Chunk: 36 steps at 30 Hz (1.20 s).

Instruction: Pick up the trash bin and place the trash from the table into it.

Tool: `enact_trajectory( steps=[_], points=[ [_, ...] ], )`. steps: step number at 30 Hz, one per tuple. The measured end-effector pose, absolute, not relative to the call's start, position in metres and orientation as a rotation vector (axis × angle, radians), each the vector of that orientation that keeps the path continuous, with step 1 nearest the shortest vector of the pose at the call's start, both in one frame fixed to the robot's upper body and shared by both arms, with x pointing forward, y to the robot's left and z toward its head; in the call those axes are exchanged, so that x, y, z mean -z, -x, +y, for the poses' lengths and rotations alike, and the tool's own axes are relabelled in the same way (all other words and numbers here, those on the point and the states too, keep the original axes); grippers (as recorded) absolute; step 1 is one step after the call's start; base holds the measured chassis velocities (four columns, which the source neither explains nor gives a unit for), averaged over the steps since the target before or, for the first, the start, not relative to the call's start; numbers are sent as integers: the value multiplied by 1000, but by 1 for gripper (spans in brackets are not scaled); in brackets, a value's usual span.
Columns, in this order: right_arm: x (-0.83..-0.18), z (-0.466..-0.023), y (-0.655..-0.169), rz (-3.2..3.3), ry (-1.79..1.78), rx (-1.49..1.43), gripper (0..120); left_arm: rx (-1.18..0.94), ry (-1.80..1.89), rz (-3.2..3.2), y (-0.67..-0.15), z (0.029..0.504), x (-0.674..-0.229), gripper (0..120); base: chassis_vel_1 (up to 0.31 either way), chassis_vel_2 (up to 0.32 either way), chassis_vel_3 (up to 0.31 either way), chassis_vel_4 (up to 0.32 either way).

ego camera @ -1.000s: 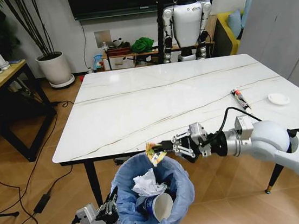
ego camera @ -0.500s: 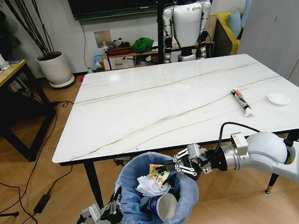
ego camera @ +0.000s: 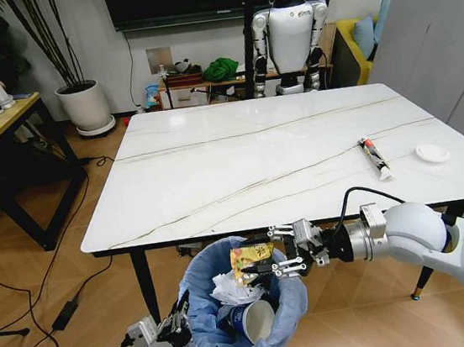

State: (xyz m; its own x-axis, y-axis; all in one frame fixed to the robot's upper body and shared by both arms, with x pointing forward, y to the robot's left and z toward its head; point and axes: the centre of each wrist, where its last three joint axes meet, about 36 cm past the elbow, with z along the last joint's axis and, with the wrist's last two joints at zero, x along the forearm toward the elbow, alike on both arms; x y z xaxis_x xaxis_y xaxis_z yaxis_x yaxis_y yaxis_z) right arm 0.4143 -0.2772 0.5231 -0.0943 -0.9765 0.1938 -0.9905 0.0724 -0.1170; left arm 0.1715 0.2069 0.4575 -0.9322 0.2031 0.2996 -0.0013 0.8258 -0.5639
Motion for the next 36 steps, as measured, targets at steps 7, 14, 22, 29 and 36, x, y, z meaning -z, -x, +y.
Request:
enact_trajectory(
  steps=[7,14,22,29,36],
  points=[
    [-531,-280,-420,-2325,-2047,-301,95,-818,147,-2660,-171,208,-458,0,0,0,0,0],
    [-552,-302,-451,-2669,-1668,-214,100,-811,141,-2663,-170,210,-460,0,0,0,0,0],
    [-555,-393,-489,-3057,-1077,-140,100,-803,146,-2669,-171,213,-460,0,0,0,0,0],
    [-541,-452,-465,-3159,-768,-42,100,-794,152,-2669,-171,215,-460,0,0,0,0,0],
    [-525,-492,-395,-3248,-504,100,100,-784,153,-2674,-172,217,-459,0,0,0,0,0]
  ],
)
